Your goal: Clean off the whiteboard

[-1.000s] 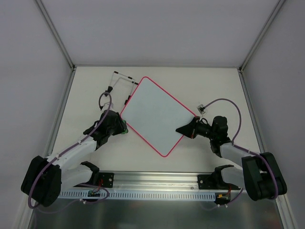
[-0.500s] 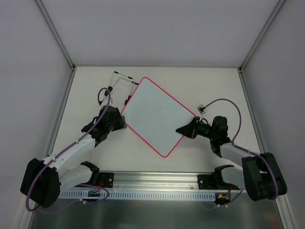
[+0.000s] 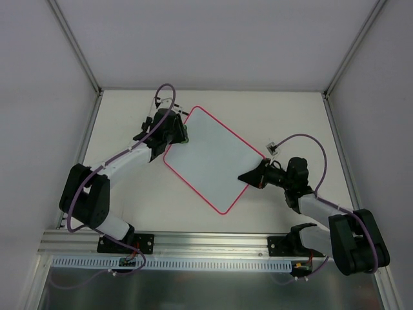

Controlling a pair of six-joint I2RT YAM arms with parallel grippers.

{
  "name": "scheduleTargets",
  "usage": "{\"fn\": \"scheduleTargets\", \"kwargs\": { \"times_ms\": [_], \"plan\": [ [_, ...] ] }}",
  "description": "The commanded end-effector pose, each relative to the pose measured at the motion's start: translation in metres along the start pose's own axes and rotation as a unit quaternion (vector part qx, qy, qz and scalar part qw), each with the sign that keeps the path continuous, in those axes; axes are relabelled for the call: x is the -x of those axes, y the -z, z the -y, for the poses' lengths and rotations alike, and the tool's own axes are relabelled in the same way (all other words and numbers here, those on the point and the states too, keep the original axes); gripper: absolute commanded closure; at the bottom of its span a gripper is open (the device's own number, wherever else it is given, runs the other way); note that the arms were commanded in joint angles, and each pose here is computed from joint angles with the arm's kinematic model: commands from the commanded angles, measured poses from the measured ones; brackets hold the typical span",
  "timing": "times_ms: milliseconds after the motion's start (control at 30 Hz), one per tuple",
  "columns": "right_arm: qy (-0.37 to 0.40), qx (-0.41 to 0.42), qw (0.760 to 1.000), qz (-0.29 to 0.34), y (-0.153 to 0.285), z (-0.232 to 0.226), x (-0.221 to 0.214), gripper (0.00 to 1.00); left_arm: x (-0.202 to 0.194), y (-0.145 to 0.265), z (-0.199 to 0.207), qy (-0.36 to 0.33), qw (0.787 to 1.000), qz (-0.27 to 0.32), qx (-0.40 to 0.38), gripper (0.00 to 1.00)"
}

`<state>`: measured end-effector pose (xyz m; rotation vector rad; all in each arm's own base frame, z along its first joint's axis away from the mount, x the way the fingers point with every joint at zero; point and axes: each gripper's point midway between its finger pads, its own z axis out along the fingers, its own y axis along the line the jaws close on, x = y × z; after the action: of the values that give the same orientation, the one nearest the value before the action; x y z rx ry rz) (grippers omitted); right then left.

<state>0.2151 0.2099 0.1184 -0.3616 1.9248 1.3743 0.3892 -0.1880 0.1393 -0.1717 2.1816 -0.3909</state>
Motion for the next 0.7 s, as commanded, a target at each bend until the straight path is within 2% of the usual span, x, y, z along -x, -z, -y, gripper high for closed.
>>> {"fn": "scheduleTargets", "kwargs": {
  "times_ms": [0, 267, 467, 667],
  "plan": [
    [0.131, 0.030, 0.991, 0.015, -0.004, -0.013, 0.018, 1.00, 0.036, -0.005, 0.027, -0.026, 0.998, 0.033, -0.040, 1.00],
    [0.145, 0.018, 0.989, 0.002, -0.007, -0.012, 0.014, 1.00, 0.048, -0.006, 0.059, -0.050, 0.993, 0.023, -0.106, 1.00],
    [0.146, 0.016, 0.989, 0.003, -0.007, -0.011, 0.014, 1.00, 0.023, 0.002, 0.087, -0.061, 0.988, -0.004, -0.143, 1.00],
    [0.146, 0.015, 0.989, 0.004, -0.006, -0.011, 0.013, 1.00, 0.007, -0.002, 0.089, -0.050, 0.990, -0.019, -0.134, 1.00]
  ]
}}
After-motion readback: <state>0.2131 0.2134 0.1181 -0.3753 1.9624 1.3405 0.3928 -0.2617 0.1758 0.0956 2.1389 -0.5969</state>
